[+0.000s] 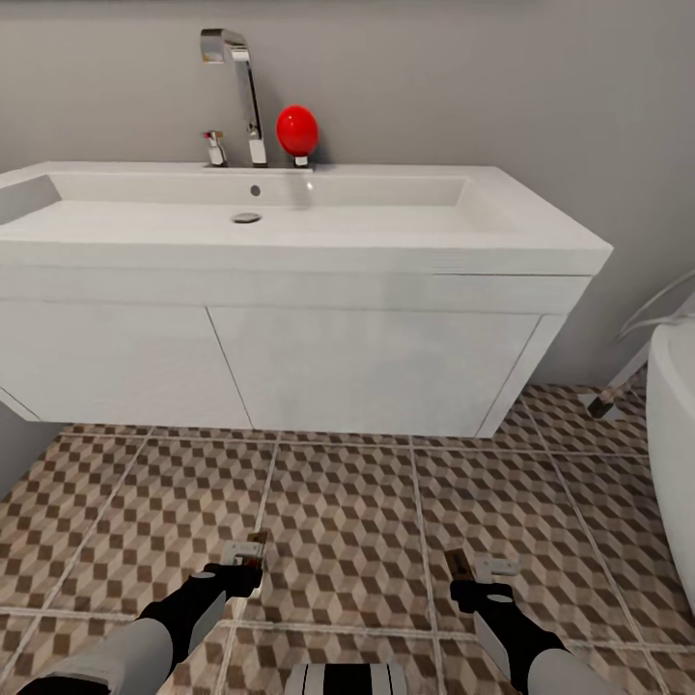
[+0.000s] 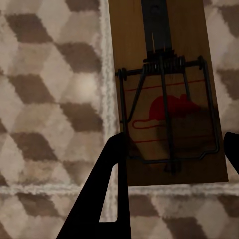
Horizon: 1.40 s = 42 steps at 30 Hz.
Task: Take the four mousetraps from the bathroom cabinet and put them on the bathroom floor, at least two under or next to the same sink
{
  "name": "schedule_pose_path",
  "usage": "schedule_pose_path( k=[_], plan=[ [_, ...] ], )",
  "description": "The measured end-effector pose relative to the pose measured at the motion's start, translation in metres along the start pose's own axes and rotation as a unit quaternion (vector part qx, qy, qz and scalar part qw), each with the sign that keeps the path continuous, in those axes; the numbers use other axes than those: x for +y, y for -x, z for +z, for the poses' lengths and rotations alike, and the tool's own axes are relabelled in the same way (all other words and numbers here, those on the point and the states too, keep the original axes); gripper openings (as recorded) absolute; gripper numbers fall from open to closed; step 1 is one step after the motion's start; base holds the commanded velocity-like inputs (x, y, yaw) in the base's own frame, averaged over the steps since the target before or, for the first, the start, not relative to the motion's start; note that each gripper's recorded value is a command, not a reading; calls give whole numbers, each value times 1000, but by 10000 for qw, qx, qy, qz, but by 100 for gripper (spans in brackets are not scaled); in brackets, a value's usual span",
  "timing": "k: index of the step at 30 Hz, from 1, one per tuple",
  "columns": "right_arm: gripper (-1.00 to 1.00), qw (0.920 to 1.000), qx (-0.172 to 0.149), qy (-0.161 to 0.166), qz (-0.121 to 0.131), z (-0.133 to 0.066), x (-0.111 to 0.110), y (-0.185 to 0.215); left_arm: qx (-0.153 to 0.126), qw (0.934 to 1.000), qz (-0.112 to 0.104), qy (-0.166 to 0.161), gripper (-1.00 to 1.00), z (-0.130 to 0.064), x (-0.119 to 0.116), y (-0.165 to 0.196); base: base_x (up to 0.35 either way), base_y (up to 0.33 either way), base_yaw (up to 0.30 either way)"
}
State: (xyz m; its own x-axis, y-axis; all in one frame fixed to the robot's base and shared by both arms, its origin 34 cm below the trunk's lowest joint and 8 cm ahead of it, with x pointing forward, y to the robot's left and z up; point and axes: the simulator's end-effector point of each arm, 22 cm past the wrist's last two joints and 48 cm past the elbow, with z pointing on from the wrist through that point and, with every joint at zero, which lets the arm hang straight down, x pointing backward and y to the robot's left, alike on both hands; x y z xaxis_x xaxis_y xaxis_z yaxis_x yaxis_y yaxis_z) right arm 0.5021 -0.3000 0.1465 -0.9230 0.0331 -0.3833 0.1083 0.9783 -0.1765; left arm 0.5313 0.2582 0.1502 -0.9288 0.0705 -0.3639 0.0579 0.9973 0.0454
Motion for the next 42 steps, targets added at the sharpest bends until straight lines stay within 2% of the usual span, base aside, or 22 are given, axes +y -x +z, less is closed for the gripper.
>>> schedule_pose_path(
  k=[42],
  plan=[
    [-100,9999,161,-12,-12,8,0,-17,11,10000,-2,28,-100,9,5,-5,0,0,0]
  ],
)
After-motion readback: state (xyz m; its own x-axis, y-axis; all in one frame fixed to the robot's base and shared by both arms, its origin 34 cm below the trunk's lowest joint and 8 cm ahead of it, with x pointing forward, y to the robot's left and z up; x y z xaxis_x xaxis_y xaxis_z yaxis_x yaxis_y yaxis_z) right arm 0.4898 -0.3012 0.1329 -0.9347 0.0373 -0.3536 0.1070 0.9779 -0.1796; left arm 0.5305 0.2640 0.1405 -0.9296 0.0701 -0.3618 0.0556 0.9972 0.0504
